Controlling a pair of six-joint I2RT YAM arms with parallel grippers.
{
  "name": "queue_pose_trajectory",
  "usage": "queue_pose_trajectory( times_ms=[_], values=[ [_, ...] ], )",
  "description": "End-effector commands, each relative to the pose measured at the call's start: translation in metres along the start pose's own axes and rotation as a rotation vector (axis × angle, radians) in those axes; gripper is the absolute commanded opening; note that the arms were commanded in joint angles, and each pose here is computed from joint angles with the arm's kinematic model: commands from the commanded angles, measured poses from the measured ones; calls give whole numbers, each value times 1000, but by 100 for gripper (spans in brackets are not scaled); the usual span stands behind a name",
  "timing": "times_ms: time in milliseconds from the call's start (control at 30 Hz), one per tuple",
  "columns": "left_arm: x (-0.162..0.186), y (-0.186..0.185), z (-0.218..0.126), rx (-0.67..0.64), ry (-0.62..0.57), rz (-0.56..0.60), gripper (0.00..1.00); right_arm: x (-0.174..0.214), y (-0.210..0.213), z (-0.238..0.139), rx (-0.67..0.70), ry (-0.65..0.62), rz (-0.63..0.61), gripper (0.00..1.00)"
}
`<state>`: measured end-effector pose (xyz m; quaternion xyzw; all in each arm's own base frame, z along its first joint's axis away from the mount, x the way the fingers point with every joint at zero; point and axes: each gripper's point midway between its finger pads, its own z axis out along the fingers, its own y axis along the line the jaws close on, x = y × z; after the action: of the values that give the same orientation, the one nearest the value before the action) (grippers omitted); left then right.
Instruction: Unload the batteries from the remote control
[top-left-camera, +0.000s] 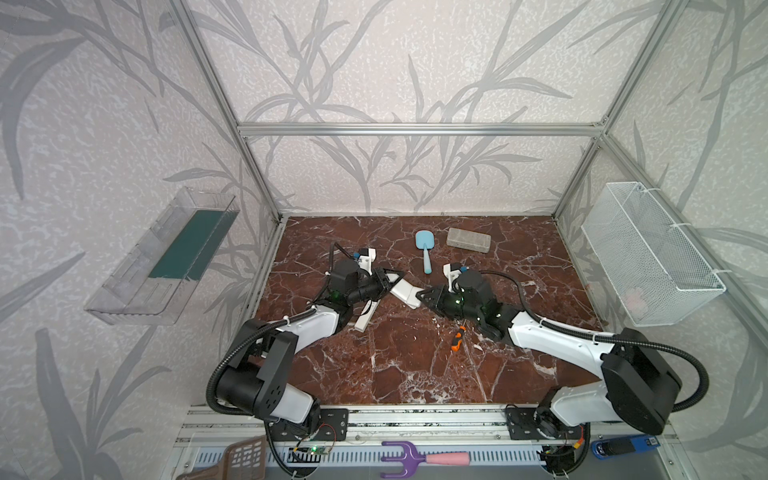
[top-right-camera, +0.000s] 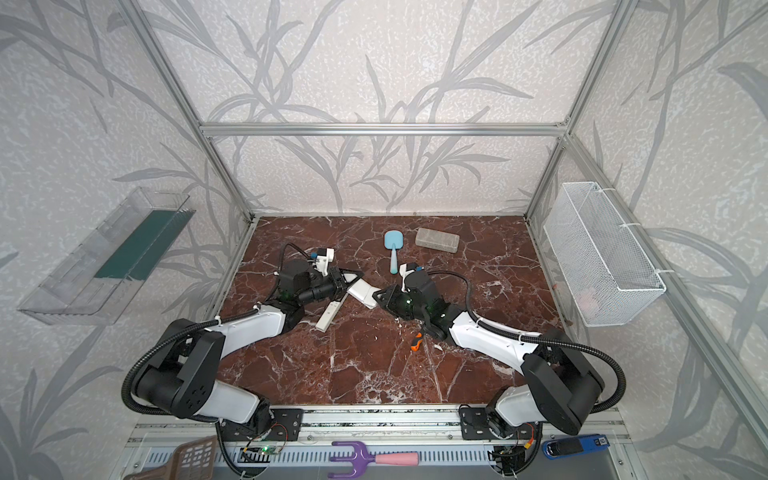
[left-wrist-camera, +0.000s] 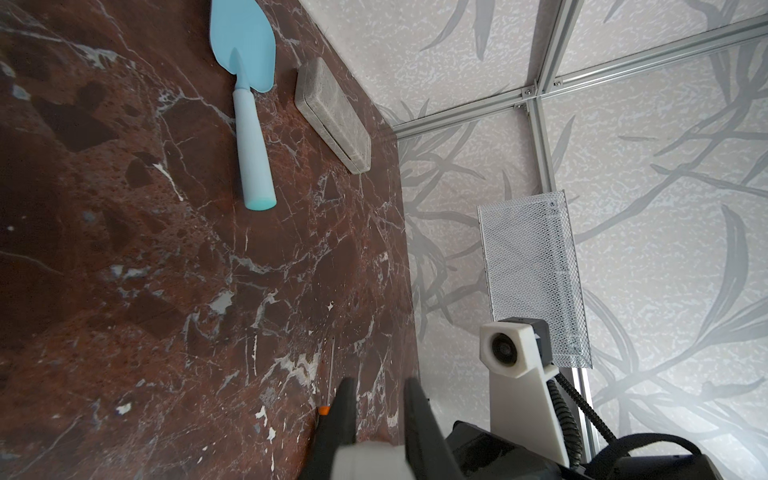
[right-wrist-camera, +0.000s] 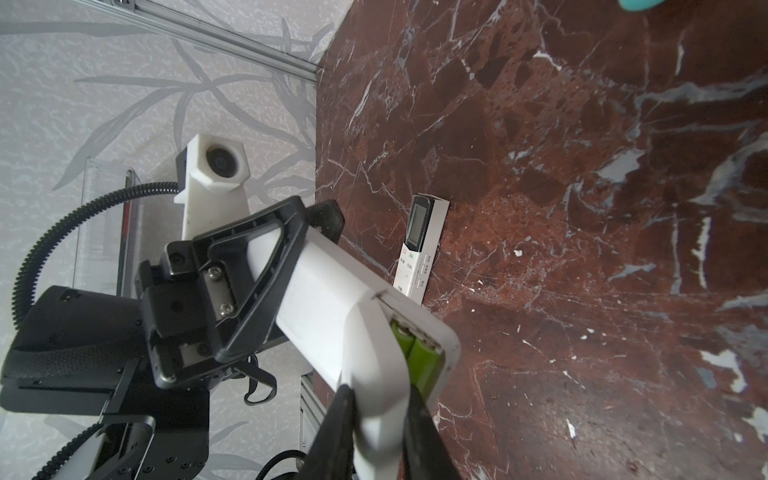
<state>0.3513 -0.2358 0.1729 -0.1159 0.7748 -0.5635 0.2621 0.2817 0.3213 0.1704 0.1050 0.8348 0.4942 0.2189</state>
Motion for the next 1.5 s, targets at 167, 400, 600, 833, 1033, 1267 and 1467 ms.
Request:
queue_pose_trajectory(
  times_ms=[167, 400, 600, 833, 1033, 1267, 1467],
  values=[
    [-5, -32, 2, 106, 0, 30, 0, 3, 3, 2, -4, 10, -16, 14],
    [-6, -30, 3, 109, -3, 16, 0, 0, 7, 2, -19, 3, -15, 10],
    [-9, -31, 8, 116, -2, 15, 0, -7, 17, -5, -33, -5, -37, 7],
    [-2, -9, 15, 35, 12, 7, 0, -28, 1, -41, 43, -56, -55, 5],
    [21, 9, 36, -59, 90, 25, 0, -54, -53, -92, 259, -149, -73, 5],
    [46, 28, 72, -124, 189, 11, 0, -71, -134, -119, 537, -51, -69, 5],
    [53, 60, 85, -175, 217, -15, 0, -64, -182, -111, 715, 99, -101, 9]
  ],
)
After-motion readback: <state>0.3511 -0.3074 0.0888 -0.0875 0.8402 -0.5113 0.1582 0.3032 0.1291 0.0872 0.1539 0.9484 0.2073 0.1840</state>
